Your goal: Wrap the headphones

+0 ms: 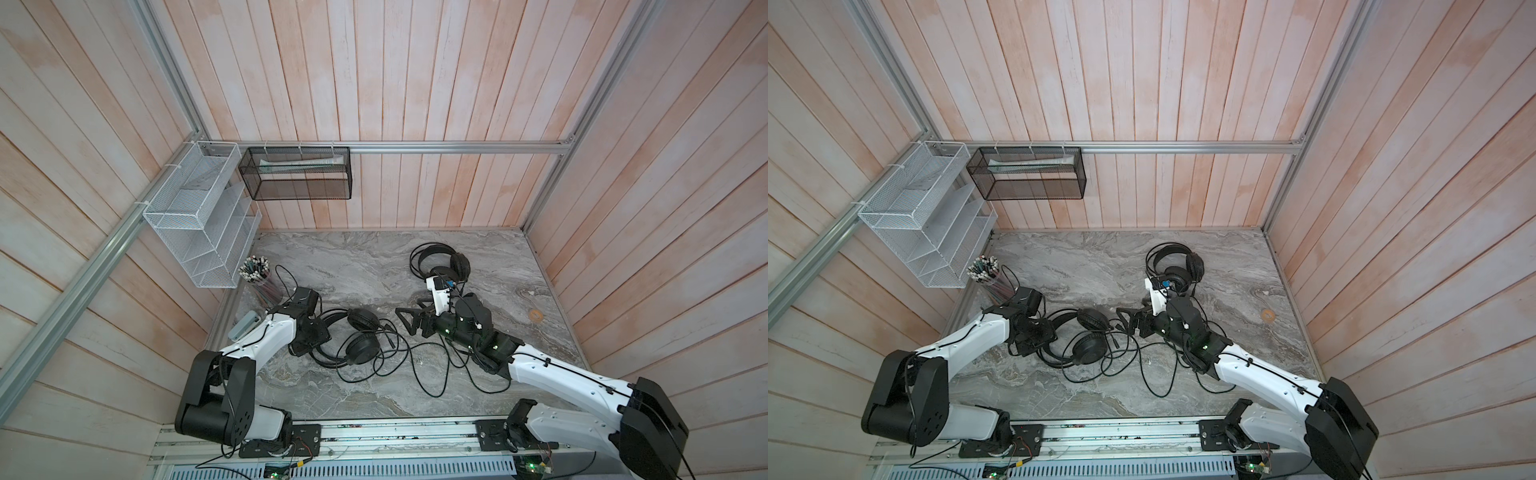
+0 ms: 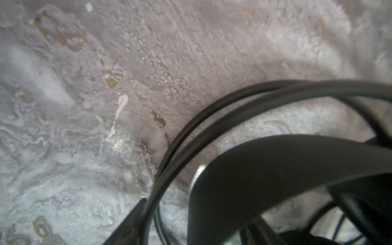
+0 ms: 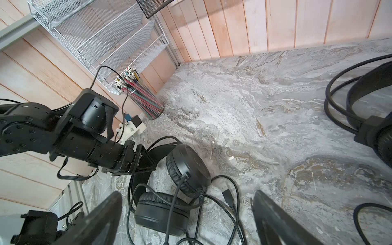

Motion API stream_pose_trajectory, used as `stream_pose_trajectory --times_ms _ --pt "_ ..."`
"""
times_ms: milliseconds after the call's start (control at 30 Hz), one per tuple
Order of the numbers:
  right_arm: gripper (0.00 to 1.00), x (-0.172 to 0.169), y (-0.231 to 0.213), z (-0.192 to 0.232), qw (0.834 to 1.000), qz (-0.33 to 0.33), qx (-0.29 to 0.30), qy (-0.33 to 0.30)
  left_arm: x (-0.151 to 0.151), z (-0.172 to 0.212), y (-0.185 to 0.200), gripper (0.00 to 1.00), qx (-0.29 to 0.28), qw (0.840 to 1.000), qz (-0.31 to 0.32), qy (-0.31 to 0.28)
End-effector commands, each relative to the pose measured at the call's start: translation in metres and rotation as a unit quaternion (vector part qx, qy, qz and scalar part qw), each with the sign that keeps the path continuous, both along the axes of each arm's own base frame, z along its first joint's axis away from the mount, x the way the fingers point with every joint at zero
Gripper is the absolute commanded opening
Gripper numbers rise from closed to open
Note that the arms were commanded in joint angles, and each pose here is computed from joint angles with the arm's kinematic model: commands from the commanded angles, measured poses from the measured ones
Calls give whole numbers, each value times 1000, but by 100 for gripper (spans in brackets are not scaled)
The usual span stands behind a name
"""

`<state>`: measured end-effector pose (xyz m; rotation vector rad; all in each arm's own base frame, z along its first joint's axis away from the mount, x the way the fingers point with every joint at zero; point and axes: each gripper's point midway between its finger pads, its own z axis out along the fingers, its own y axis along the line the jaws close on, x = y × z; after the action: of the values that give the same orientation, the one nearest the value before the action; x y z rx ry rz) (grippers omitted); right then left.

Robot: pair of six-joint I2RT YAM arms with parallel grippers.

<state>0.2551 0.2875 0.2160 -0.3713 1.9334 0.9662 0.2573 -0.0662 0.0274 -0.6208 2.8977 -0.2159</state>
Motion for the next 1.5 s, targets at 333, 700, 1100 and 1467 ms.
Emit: stream_pose_trajectory --times_ms 333,700,1100,1467 --pt "97 -3 -1 5 1000 0 -3 -5 12 -9 21 31 71 997 -16 4" --pt "97 -12 -4 30 999 14 6 -30 27 38 6 0 26 998 -23 -60" --pt "98 -61 -33 121 981 60 105 -153 46 205 3 0 -36 961 29 -272" --pt "95 -98 -18 93 966 135 193 -107 48 297 -2 0 -105 909 59 -400"
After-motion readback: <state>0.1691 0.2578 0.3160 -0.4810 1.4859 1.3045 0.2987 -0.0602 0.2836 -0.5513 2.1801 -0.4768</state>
